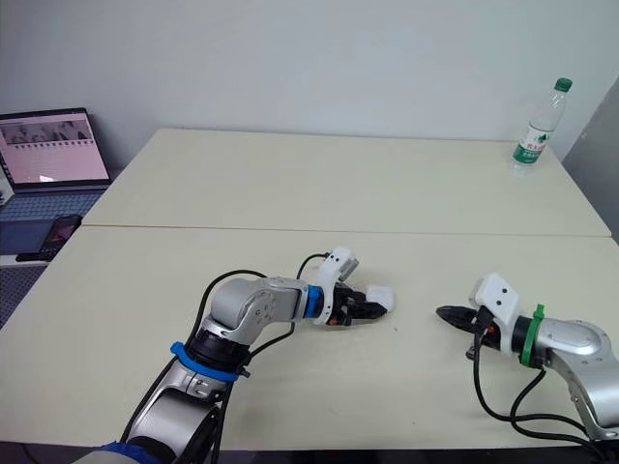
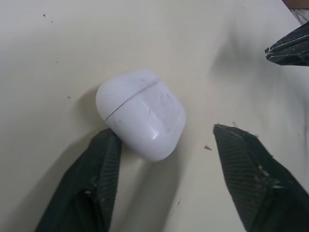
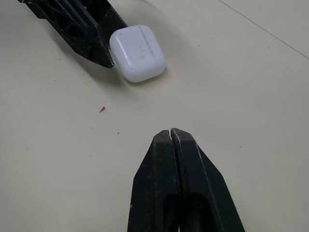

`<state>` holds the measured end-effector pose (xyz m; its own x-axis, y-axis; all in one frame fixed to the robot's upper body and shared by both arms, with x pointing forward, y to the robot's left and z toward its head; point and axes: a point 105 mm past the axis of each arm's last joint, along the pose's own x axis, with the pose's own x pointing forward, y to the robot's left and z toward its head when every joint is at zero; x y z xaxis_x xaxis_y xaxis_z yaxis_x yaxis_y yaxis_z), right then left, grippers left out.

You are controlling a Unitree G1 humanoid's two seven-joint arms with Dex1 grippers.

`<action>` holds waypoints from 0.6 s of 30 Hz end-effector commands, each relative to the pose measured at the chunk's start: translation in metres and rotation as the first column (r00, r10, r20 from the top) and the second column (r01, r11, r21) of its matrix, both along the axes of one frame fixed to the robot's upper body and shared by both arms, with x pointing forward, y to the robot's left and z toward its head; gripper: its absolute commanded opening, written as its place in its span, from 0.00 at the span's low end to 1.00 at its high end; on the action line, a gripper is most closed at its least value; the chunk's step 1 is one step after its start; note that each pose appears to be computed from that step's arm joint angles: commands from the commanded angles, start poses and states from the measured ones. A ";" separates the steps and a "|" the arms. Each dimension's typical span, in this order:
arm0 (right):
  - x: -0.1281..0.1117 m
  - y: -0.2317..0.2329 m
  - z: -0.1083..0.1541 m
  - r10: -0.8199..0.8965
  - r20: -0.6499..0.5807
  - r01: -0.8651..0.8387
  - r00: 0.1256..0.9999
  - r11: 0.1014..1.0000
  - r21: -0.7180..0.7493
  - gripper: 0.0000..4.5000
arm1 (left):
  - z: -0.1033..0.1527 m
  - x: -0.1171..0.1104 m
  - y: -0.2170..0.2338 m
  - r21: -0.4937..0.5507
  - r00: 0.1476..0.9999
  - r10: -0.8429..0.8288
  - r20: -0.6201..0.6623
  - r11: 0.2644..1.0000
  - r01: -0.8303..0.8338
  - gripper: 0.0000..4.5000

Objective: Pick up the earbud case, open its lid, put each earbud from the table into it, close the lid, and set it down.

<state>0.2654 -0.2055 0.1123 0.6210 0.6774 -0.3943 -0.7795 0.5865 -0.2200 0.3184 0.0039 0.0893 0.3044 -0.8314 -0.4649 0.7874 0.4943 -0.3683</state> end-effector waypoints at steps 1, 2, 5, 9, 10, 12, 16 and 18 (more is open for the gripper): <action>0.000 0.000 0.013 0.003 0.055 -0.005 0.998 0.999 0.038 0.00 | 0.011 0.003 0.014 -0.006 0.997 0.026 0.078 1.000 -0.026 0.91; -0.001 0.000 0.013 0.006 0.056 -0.009 0.998 0.999 0.051 0.00 | 0.014 -0.002 0.020 -0.010 0.995 0.010 0.101 1.000 -0.010 0.98; -0.002 0.001 0.011 0.011 0.072 -0.016 0.997 0.997 0.075 0.00 | 0.017 -0.022 0.036 0.001 0.985 -0.056 0.162 0.998 0.057 0.99; -0.004 -0.004 0.001 -0.001 0.065 -0.006 0.998 0.995 0.100 0.00 | 0.014 -0.046 0.062 0.042 0.951 -0.114 0.286 0.993 0.106 0.99; -0.005 -0.005 -0.002 -0.003 0.063 -0.003 0.998 0.995 0.096 0.00 | 0.015 -0.047 0.068 0.048 0.935 -0.099 0.341 0.995 0.088 0.99; -0.007 -0.007 -0.008 -0.003 0.064 -0.001 0.998 0.997 0.072 0.00 | 0.016 -0.049 0.080 0.052 0.898 -0.079 0.432 0.997 0.062 0.99; -0.017 -0.007 -0.017 0.018 0.019 -0.020 1.000 0.991 0.132 0.21 | 0.013 -0.052 0.110 0.072 0.824 -0.033 0.565 0.997 -0.009 1.00; -0.019 -0.013 -0.023 0.013 0.019 -0.015 1.000 0.994 0.112 0.36 | 0.010 -0.054 0.124 0.094 0.788 -0.026 0.616 0.995 -0.040 1.00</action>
<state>0.2460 -0.2142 0.0827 0.6068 0.7219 -0.3325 -0.7884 0.6000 -0.1360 0.2634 0.1224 0.0870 0.5354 -0.7873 -0.3059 0.8434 0.5176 0.1442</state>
